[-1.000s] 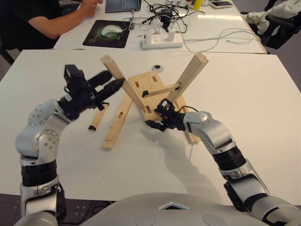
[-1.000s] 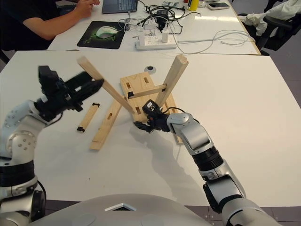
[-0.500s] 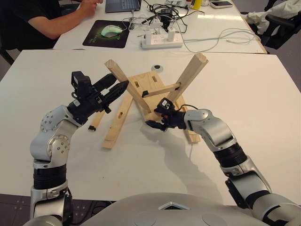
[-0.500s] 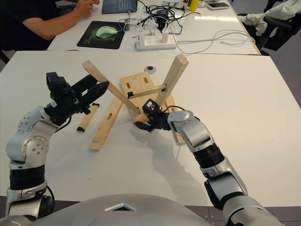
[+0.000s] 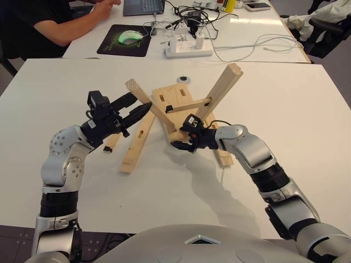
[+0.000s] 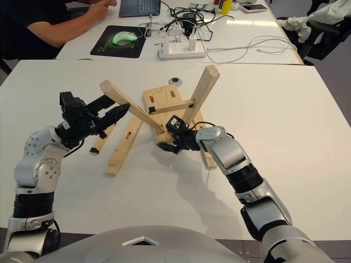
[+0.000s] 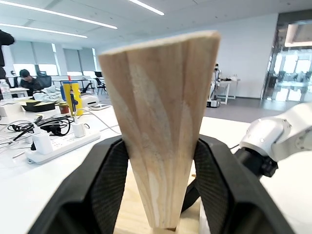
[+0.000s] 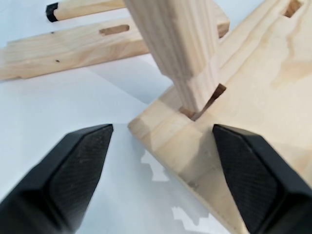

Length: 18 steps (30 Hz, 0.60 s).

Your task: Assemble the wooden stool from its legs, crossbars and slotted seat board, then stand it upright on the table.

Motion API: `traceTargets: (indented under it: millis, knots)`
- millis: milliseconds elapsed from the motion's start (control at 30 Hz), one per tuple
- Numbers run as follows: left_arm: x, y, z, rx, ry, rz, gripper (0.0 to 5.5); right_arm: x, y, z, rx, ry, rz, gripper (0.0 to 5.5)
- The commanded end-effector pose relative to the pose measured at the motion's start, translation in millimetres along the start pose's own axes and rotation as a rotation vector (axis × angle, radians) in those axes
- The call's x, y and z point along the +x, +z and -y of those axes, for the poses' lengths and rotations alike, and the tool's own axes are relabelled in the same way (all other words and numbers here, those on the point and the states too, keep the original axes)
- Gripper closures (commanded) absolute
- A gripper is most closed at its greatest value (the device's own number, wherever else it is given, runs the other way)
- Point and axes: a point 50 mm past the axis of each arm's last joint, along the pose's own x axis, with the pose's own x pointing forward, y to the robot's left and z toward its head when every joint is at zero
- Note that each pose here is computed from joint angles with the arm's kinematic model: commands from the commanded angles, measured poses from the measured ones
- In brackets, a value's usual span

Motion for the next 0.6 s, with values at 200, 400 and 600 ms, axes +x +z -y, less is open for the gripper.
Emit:
traceTargets:
  millis: [200,400,600]
  knots:
    - [6.7,-7.6,-15.6,0.028,-0.114,-0.218,3.48,6.5,-40.0,-13.9,0.109,0.051,-0.144,1.71]
    - [11.7,6.7,-19.4,0.047,-0.184,-0.245,3.48,5.7,-46.5,-12.6,0.118,0.039,-0.175,1.71]
    - [8.3,28.4,-24.7,0.095,-0.238,-0.295,3.48,3.0,-51.3,-13.5,0.141,0.021,-0.178,1.71]
